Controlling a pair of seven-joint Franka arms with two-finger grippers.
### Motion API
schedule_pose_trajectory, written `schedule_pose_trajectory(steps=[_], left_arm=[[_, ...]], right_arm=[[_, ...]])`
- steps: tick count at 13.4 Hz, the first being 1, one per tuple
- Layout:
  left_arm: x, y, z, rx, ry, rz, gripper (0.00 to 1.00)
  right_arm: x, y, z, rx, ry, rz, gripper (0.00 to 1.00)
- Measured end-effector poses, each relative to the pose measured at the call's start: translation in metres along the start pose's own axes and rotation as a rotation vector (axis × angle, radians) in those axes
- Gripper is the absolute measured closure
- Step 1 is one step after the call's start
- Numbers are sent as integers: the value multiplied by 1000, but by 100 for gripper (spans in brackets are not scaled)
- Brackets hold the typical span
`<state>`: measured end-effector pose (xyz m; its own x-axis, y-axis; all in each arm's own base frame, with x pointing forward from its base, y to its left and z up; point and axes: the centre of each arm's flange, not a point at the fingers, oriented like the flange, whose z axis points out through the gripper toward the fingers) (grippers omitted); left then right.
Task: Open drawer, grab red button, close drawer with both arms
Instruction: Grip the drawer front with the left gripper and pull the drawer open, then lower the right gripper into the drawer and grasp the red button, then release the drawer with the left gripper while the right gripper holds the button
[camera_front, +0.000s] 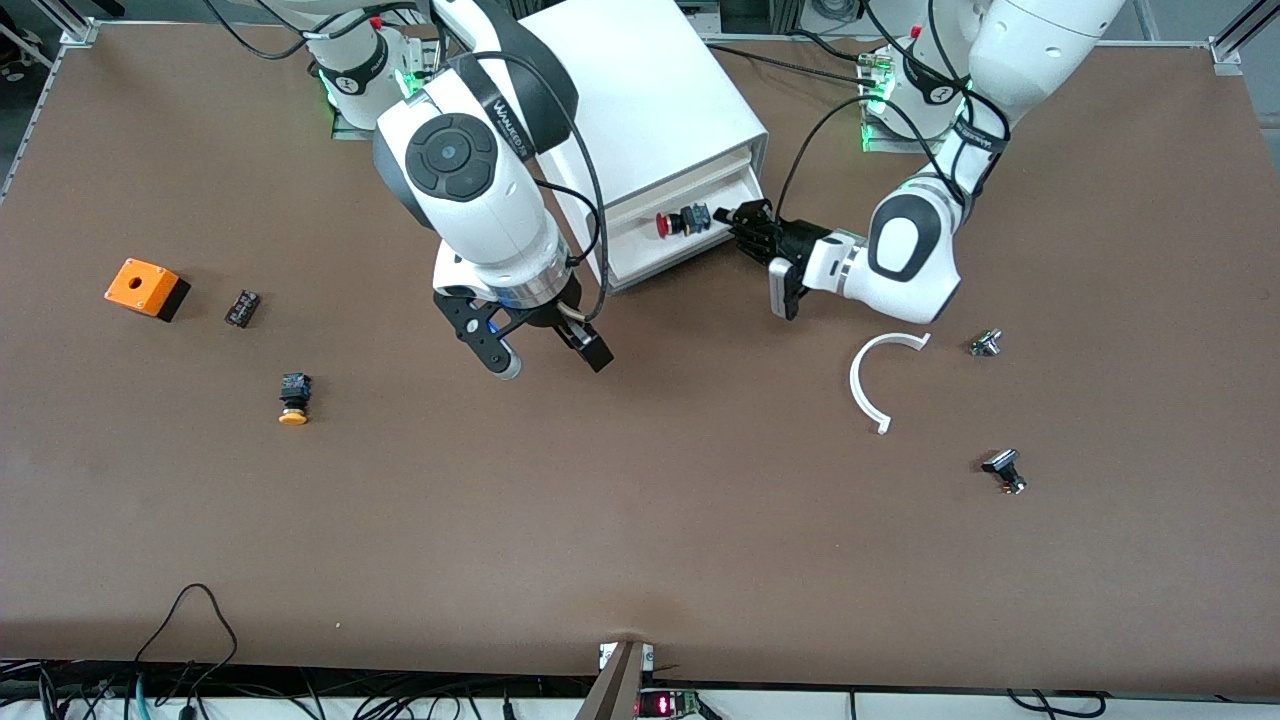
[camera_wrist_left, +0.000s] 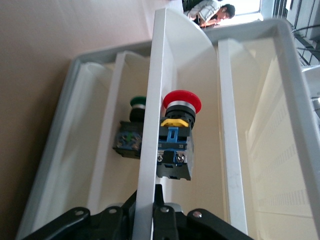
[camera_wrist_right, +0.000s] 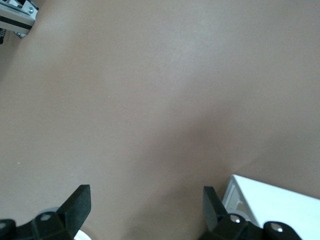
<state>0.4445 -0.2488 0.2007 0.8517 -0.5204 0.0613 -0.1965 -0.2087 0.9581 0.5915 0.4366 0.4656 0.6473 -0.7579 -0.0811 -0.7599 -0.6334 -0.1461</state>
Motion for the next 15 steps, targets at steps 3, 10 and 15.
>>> schedule_pose_trajectory(steps=[3,10,15], left_arm=[[19,-6,-32,43,-2,13,90],[34,-25,-72,61,40,4,84],[50,6,-123,170,7,-28,34]], right_arm=[[-25,-10,4,15,-8,48,0],[-132,-19,63,7,-42,148,0],[-185,-12,120,-25,-53,166,0]])
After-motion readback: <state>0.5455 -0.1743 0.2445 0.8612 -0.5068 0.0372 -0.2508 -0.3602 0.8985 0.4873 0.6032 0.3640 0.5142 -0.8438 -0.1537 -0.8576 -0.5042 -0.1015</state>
